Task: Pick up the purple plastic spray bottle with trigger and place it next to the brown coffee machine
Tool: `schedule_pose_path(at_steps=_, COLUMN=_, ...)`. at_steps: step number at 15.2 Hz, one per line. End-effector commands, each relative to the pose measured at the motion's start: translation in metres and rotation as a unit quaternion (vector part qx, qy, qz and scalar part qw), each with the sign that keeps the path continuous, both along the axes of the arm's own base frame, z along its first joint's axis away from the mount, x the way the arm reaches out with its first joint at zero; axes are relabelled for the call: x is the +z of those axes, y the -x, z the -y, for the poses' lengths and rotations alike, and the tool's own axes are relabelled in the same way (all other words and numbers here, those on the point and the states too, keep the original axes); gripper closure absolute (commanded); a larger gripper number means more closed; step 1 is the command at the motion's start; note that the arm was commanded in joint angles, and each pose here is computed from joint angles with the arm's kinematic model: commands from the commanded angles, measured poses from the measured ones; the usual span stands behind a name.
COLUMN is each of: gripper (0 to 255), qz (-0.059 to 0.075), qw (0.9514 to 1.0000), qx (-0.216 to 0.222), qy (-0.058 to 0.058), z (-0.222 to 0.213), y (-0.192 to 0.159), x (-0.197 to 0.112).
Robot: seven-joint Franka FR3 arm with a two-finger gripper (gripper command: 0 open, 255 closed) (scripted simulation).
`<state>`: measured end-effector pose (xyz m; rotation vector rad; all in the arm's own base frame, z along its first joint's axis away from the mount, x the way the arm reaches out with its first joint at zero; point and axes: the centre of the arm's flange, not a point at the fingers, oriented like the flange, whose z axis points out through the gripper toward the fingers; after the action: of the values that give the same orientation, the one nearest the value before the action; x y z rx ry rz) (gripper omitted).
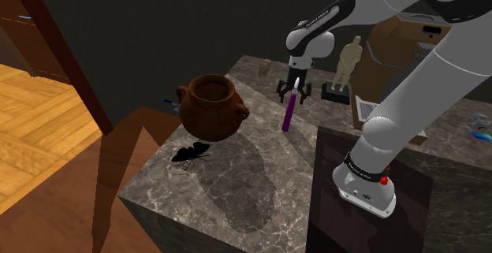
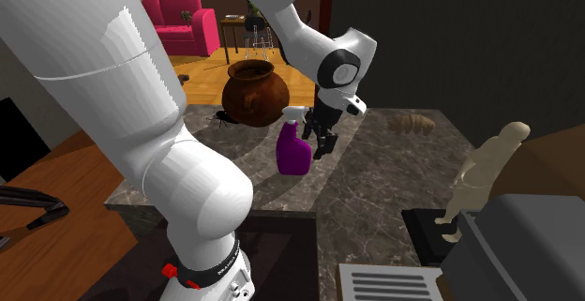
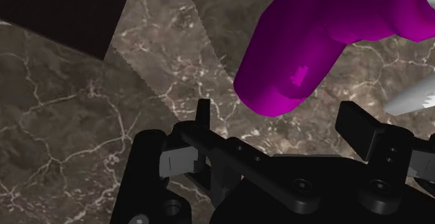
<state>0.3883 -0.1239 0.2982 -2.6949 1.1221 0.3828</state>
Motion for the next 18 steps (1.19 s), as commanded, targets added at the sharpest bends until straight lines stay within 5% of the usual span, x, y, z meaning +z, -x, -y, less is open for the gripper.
schedule_pose_path(at_steps=1, gripper=0, qz=0.0, qw=1.0, qx=0.0, qy=0.0, z=0.0, y=0.0, x=0.0)
schedule_pose_path(at_steps=4, gripper=0, qz=0.0, qw=1.0, qx=0.0, qy=0.0, z=0.0, y=0.0, x=0.0)
schedule_pose_path(at_steps=5, gripper=255, qz=0.0, qw=1.0, qx=0.0, qy=0.0, z=0.0, y=0.0, x=0.0)
schedule_pose_path(at_steps=18, gripper=255, qz=0.0, qw=1.0, qx=0.0, qy=0.0, z=0.0, y=0.0, x=0.021)
